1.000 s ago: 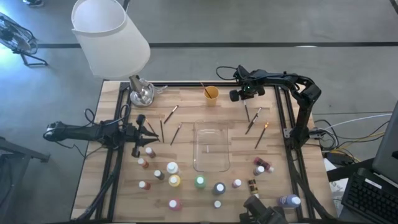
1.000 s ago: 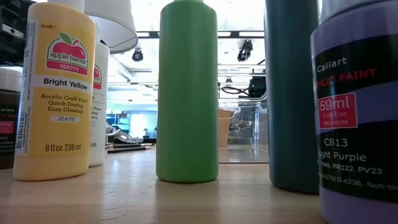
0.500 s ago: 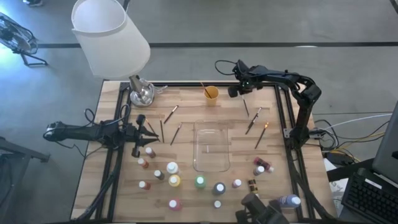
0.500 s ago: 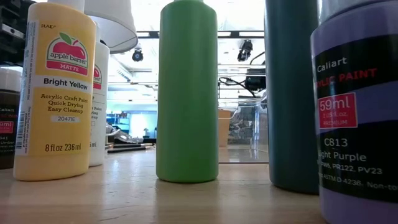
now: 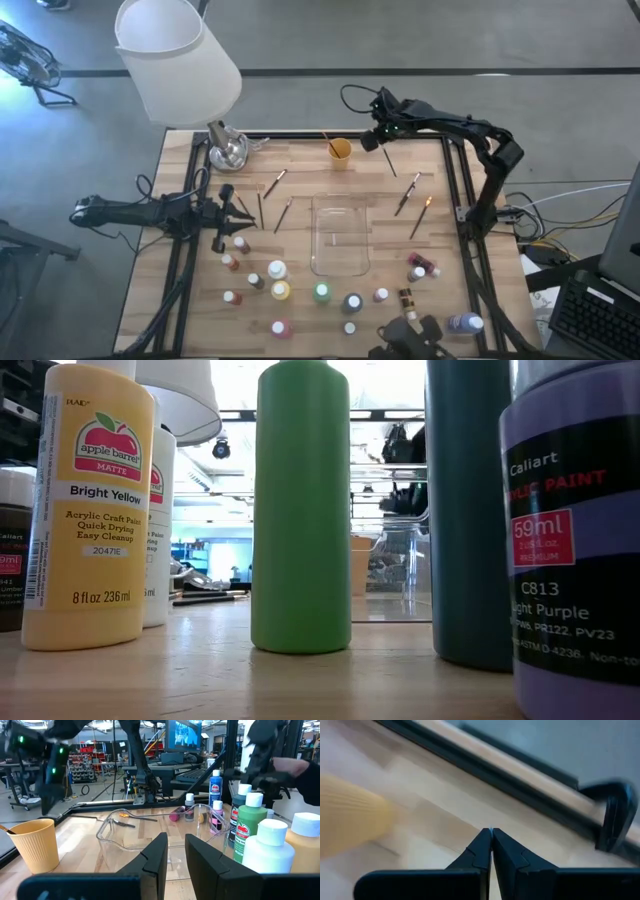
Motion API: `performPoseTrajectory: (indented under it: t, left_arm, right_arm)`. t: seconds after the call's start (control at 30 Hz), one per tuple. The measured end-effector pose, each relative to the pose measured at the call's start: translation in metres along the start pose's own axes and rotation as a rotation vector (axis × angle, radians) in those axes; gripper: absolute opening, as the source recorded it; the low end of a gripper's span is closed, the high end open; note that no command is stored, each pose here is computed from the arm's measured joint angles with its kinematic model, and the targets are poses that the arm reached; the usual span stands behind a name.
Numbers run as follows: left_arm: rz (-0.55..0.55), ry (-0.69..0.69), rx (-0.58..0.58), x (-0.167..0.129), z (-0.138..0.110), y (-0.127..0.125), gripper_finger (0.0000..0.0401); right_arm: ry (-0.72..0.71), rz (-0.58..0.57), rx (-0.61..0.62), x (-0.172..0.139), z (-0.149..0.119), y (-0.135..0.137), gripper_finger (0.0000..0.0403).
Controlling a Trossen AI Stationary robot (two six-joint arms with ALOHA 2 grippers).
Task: Pick & Place Paint Supplies
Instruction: Put the silver paint brush into the yellow cup
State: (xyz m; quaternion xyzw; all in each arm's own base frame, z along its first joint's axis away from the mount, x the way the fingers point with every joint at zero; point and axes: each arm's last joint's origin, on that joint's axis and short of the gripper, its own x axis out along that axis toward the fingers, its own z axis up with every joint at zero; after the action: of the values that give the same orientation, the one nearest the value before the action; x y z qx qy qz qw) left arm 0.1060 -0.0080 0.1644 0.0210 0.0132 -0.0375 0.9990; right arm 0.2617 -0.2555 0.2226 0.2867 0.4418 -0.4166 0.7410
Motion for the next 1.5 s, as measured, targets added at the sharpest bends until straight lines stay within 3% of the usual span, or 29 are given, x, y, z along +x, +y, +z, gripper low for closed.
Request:
performPoseTrajectory:
  t: [0.23,0.4,0.63,0.9,1.27,1.5]
  left_arm:
    - [0.0,0.0,0.0,0.0,0.0,0.0,0.0074]
    - [0.0,0.001,0.0,0.0,0.0,0.0,0.0074]
    - [0.0,0.0,0.0,0.0,0.0,0.0,0.0074]
    - [0.0,0.0,0.0,0.0,0.0,0.0,0.0074]
    - [0.0,0.0,0.0,0.0,0.0,0.0,0.0074]
    - [0.0,0.0,0.0,0.0,0.0,0.0,0.0074]
  right_arm:
    - [-0.252,0.107,-0.108,-0.062,0.006,0.021,0.0008]
    - [-0.526,0.211,-0.24,-0.104,0.008,0.046,0.0008]
    - [-0.823,0.312,-0.413,-0.131,0.004,0.08,0.0008]
    - [-1.022,0.389,-0.438,-0.117,-0.006,0.088,0.0008]
    - [-1.215,0.424,-0.41,-0.079,-0.043,0.074,0.0008]
    - [-1.217,0.431,-0.392,-0.057,-0.053,0.073,0.0008]
